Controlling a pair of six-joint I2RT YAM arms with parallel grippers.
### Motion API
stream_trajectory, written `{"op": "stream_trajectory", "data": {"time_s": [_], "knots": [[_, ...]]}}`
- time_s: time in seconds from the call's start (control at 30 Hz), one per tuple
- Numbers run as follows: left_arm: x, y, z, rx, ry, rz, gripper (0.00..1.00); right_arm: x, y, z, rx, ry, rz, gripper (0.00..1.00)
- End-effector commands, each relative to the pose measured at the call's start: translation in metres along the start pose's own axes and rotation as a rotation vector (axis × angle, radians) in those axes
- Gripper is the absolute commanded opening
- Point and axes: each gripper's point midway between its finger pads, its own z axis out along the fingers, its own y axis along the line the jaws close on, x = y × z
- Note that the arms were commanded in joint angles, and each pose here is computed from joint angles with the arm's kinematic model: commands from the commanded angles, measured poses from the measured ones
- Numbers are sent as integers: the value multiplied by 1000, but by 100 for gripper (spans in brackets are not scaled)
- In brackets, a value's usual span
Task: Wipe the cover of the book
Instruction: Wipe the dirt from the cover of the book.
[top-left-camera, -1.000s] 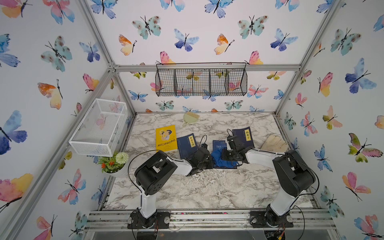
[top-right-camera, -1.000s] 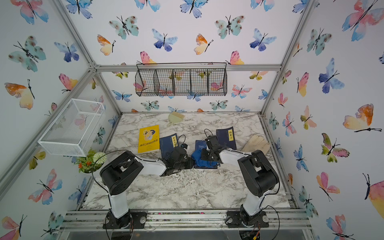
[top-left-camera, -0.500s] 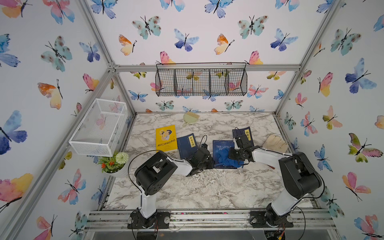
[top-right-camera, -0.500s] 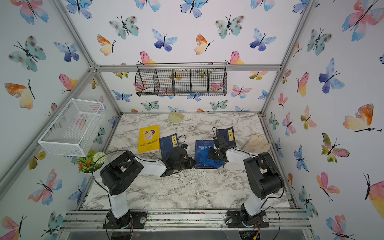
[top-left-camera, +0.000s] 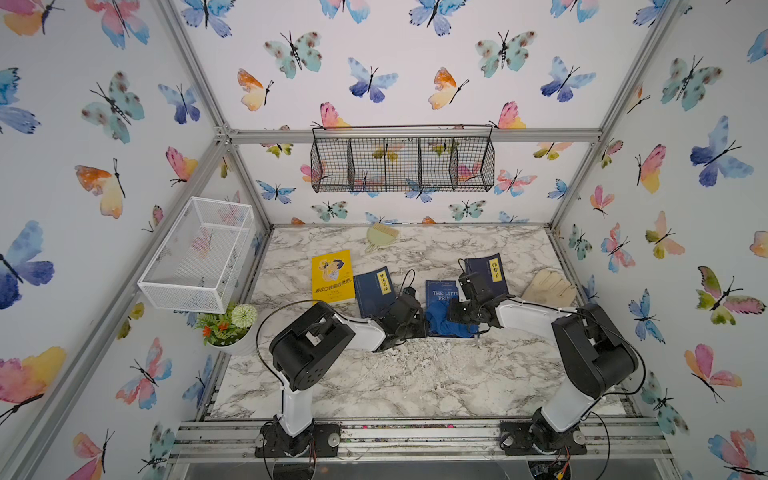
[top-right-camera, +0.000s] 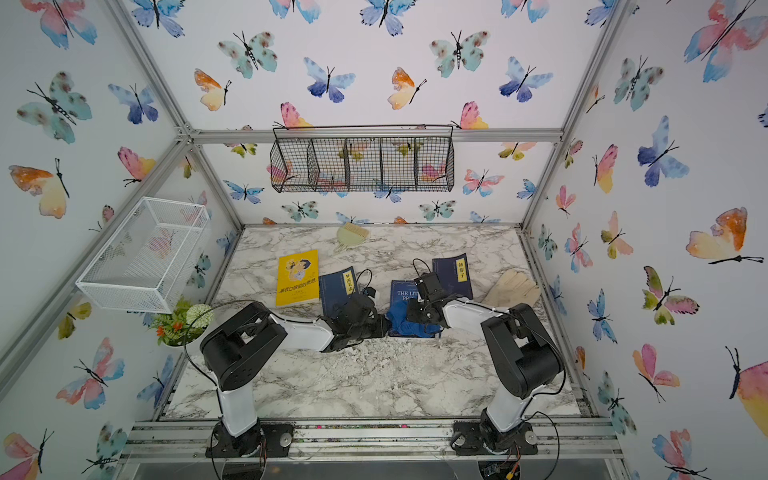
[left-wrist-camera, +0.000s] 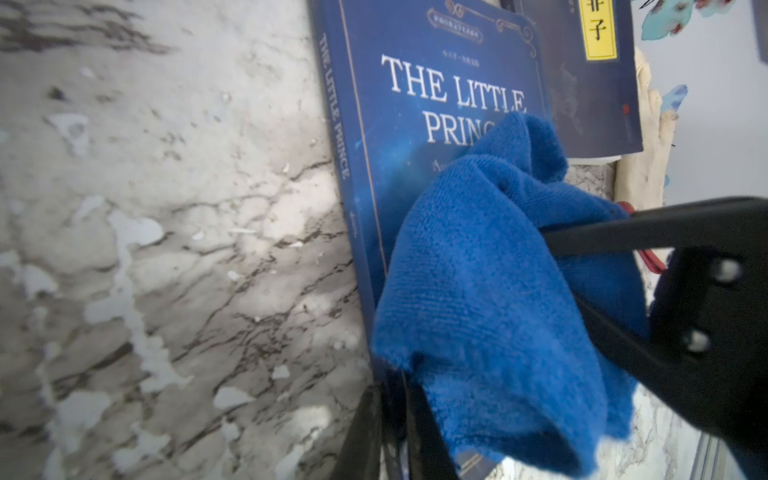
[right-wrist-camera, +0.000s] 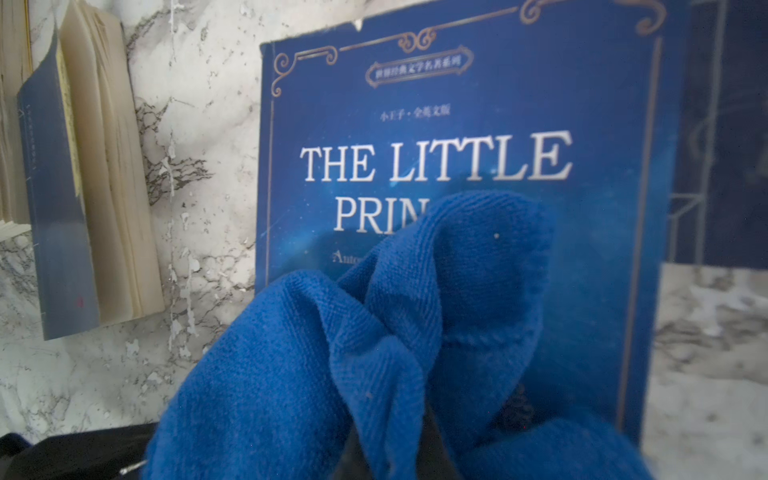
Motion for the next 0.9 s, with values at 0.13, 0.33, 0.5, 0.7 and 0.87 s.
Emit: {"op": "stream_trajectory", "data": {"time_s": [0.13, 0.33, 0.5, 0.7, 0.87], "knots": [[65, 49, 1, -171, 200, -9, 14, 51, -71, 0, 200, 197, 61, 4], [65, 45, 4, -165, 202, -7, 15, 69, -42, 12, 92, 236, 81, 4], [64, 42, 7, -161, 206, -4, 15, 86, -23, 26, 69, 284, 50, 4], [65, 44, 6, -171, 206, 0, 15, 67, -47, 20, 191, 228, 0, 4], [67, 48, 4, -183, 206, 1, 15, 41, -75, 9, 219, 182, 55, 5]]}}
